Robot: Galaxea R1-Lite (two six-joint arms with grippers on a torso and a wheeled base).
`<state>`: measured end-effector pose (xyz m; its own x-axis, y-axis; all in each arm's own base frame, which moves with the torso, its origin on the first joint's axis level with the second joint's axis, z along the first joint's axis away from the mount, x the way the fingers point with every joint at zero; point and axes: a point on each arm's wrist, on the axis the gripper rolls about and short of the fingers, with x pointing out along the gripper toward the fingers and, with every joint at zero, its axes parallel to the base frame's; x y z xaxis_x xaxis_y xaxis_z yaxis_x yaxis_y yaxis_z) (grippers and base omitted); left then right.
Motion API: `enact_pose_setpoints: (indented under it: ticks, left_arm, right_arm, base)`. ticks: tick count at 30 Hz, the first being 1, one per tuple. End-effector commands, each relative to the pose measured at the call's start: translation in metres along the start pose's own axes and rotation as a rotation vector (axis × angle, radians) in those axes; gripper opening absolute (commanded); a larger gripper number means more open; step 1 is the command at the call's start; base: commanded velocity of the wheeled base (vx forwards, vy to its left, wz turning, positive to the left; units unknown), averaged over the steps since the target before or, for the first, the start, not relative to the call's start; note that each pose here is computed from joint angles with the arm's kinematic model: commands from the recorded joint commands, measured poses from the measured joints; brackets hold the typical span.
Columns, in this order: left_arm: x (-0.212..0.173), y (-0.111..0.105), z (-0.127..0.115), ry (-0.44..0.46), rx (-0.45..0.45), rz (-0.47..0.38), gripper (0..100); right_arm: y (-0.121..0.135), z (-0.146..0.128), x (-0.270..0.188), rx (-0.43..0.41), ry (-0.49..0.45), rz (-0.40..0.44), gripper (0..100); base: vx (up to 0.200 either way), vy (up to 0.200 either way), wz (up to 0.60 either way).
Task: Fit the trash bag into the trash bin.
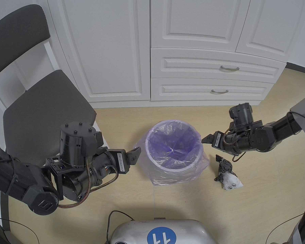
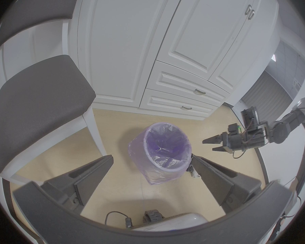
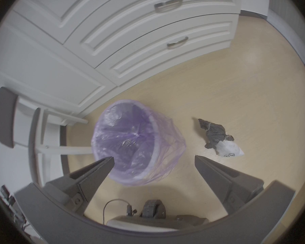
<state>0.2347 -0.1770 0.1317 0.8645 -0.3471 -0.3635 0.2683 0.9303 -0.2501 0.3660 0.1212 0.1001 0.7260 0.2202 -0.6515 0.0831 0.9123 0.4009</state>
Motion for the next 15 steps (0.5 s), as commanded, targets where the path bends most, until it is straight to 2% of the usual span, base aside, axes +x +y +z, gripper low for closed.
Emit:
enact_pose_setpoints:
  ticks: [1, 4, 12, 15]
  left_arm:
    - [-0.002, 0.001, 0.003, -0.013, 0.000, -0.002, 100]
    - [-0.002, 0.001, 0.003, -0.012, 0.000, -0.004, 100]
    - [-0.002, 0.001, 0.003, -0.013, -0.002, -0.002, 100]
    - [-0.002, 0.001, 0.003, -0.014, -0.002, -0.003, 100]
  right_arm:
    - [0.008, -0.018, 0.047, 0.007, 0.044, -0.102, 100]
    - [0.018, -0.032, 0.064, 0.000, 0.070, -0.137, 100]
    - [0.036, -0.047, 0.109, 0.126, 0.039, -0.152, 100]
    - [0.035, -0.049, 0.113, 0.129, 0.038, -0.156, 100]
  base:
    - [0.000, 0.000, 0.00]
    - [0.000, 0.000, 0.00]
    - [0.000, 0.000, 0.00]
    - [0.000, 0.000, 0.00]
